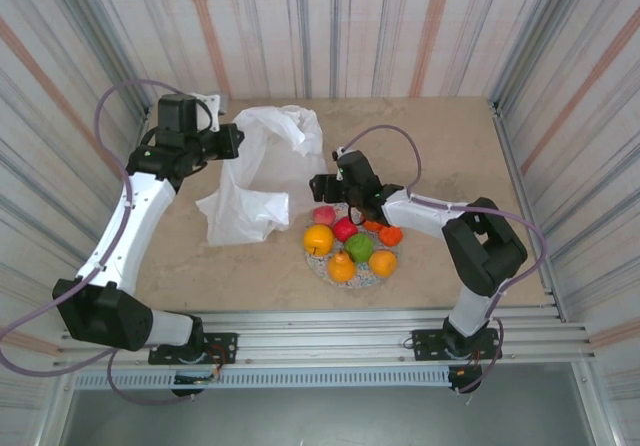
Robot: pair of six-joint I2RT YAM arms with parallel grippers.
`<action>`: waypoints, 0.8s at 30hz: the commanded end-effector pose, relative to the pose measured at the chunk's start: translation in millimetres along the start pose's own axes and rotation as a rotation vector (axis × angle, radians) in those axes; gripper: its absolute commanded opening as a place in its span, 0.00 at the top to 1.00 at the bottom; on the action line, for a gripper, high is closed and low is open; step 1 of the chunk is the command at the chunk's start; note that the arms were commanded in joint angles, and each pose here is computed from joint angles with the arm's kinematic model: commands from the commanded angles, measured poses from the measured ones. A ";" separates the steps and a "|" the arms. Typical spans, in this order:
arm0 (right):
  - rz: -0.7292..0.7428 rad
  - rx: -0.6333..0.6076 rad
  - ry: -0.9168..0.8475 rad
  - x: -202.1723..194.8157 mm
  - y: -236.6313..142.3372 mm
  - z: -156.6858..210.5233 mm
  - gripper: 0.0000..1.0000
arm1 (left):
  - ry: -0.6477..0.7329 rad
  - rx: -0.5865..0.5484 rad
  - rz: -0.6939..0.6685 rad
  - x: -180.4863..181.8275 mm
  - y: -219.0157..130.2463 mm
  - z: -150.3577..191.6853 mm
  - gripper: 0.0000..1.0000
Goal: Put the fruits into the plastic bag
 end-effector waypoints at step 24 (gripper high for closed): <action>-0.226 0.195 -0.260 40.2 -136.7 39.8 0.14 | -0.005 0.043 0.040 8.3 -11.3 14.1 1.00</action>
Point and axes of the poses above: each hand's point on the last joint's axis, 136 mm out from that joint toward the fingers, its own y axis out along the fingers, its own x axis along the line the jaws close on, z = x × y, the point moved 1 cm from there along -y, back along the fingers, and after that the axes turned 12 degrees about -y, right-handed, at the moved point
